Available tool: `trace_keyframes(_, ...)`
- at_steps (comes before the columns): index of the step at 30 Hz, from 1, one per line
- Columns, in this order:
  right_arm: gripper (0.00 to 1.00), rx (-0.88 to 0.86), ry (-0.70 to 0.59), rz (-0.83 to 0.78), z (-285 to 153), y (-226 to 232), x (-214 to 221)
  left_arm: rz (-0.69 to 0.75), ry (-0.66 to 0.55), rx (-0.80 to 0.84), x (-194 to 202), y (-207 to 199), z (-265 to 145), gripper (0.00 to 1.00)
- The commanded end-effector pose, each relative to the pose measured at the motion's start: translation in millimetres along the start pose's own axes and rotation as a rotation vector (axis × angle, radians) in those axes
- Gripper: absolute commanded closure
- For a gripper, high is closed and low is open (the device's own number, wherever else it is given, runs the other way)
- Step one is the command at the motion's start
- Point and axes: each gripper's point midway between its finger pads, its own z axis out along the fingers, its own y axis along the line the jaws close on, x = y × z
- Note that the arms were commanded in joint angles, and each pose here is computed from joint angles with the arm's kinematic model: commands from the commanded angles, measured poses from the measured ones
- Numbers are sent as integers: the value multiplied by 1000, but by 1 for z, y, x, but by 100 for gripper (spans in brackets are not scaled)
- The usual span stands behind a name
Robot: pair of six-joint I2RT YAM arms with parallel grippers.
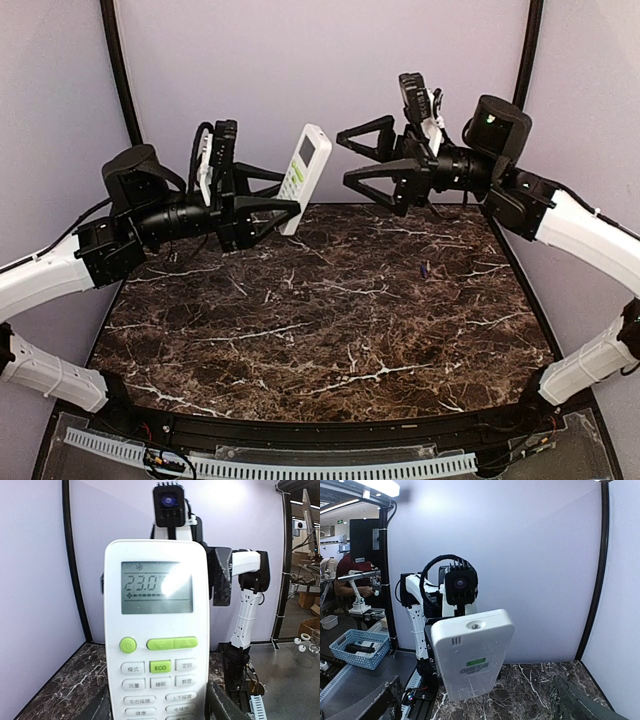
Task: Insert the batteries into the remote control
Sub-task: Pass from the left arm to the right
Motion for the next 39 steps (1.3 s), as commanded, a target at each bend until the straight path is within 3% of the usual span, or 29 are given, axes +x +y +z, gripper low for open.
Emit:
trace_keyframes(1, 1, -173, -46, -81, 23, 32, -14, 35, -56, 107, -11, -32, -2, 100)
trace_keyframes(4, 1, -196, -58, -100, 34, 40, -17, 35, -63, 126, -10, -37, 1, 100)
trace_keyframes(6, 8, -210, -56, -96, 39, 43, -15, 33, -64, 139, -10, -40, 2, 100)
trace_keyframes(14, 61, -250, -40, -58, 43, 51, -7, 19, -62, 148, -8, -42, 2, 100)
trace_keyframes(20, 89, -252, -31, -55, 43, 54, -6, 4, -49, 134, -2, -40, 3, 99)
trace_keyframes(22, 91, -208, -25, -53, 42, 49, -8, 2, -35, 118, 1, -37, 3, 57)
trace_keyframes(23, 93, -161, -15, -45, 43, 42, -8, 4, -22, 96, 4, -33, 3, 28)
trace_keyframes(25, 100, -14, 26, -11, 43, 19, -5, 15, 9, 42, 10, -24, 4, 10)
trace_keyframes(28, 100, 253, 100, 49, 40, -22, 0, 38, 79, -100, 19, 1, 4, 5)
trace_keyframes(34, 100, 559, 190, 105, 36, -56, 16, 46, 238, -330, 42, 44, 4, 12)
trace_keyframes(39, 100, 783, 286, 101, 32, -77, 30, 9, 256, -352, 45, 50, 10, 16)
